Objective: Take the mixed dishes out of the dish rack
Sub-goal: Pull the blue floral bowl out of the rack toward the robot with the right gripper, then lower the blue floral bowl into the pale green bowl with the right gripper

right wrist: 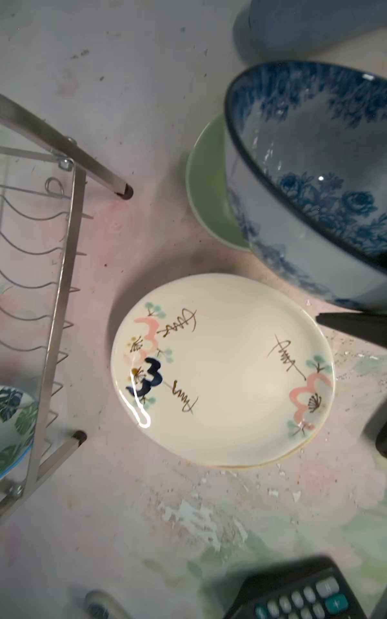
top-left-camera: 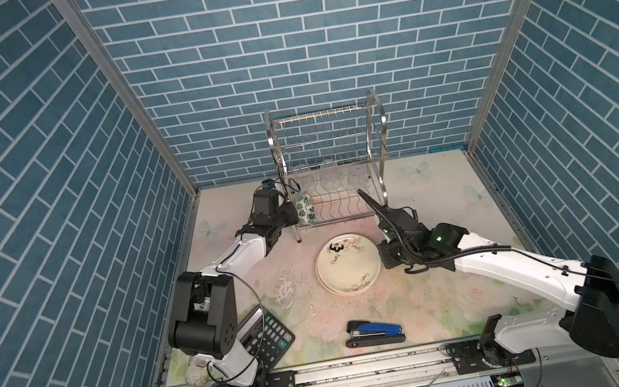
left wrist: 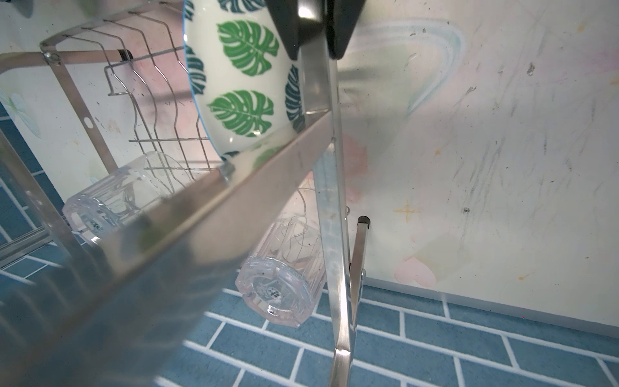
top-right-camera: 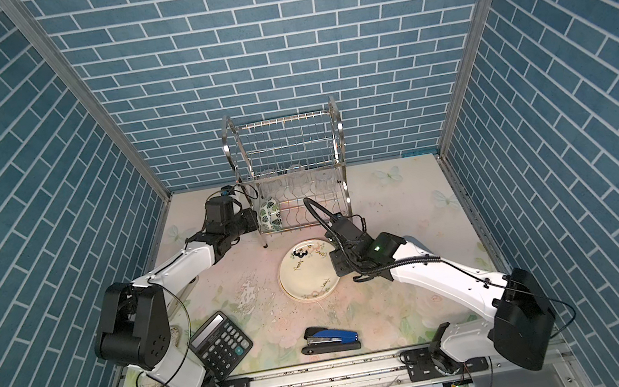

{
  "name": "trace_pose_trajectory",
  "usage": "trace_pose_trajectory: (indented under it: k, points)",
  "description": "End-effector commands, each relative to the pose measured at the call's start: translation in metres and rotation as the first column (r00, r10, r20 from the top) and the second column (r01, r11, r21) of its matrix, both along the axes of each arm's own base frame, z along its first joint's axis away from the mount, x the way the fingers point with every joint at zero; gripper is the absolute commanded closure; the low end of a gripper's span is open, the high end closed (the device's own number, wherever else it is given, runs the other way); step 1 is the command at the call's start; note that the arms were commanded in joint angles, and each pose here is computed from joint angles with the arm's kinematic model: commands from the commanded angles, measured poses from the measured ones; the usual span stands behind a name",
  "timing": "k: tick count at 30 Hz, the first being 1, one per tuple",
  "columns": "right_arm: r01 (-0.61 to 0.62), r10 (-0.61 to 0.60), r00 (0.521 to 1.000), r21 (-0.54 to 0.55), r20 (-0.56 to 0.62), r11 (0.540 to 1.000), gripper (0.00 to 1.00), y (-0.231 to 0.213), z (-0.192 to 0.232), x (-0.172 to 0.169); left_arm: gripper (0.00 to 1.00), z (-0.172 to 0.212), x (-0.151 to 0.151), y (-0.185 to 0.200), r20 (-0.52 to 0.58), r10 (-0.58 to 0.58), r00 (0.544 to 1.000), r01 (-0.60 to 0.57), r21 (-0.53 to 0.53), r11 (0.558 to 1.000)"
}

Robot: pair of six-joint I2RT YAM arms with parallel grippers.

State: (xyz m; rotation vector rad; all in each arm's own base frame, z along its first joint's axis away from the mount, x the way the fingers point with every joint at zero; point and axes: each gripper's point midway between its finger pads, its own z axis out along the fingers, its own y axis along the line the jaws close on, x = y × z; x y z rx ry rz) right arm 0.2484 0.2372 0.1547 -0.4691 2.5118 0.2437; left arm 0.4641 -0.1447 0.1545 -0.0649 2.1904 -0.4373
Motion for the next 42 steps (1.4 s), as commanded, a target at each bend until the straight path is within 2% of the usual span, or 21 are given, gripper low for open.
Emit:
trace_pose_trajectory:
  k: [1,12,33,35,38,42]
  points:
    - [0.009,-0.007,1.0,-0.128,0.022,0.992,1.0,-0.014,0.008,0.015,0.97,-0.001,-0.011,-0.002,-0.018,-0.027,0.999,0.026,-0.024,0.999]
    - [0.035,-0.052,0.993,-0.155,-0.11,0.987,1.0,-0.018,-0.025,0.044,0.97,0.001,-0.01,-0.004,-0.018,-0.029,0.999,0.029,-0.036,0.999]
    - [0.048,-0.096,0.973,-0.22,-0.209,0.974,1.0,-0.02,-0.068,0.05,0.97,-0.005,-0.008,-0.004,-0.031,-0.028,0.999,0.027,-0.029,0.999]
    - [0.05,-0.098,0.972,-0.218,-0.215,0.975,0.95,-0.02,-0.071,0.049,0.97,-0.005,-0.007,-0.004,-0.034,-0.032,0.999,0.031,-0.03,0.999]
    - [0.052,-0.1,0.97,-0.217,-0.219,0.975,0.82,-0.021,-0.072,0.047,0.97,-0.007,-0.007,-0.004,-0.038,-0.028,0.999,0.026,-0.029,0.999]
    - [0.058,-0.106,0.971,-0.217,-0.216,0.974,0.74,-0.024,-0.07,0.046,0.97,-0.008,-0.007,-0.004,-0.039,-0.03,0.999,0.028,-0.031,0.999]
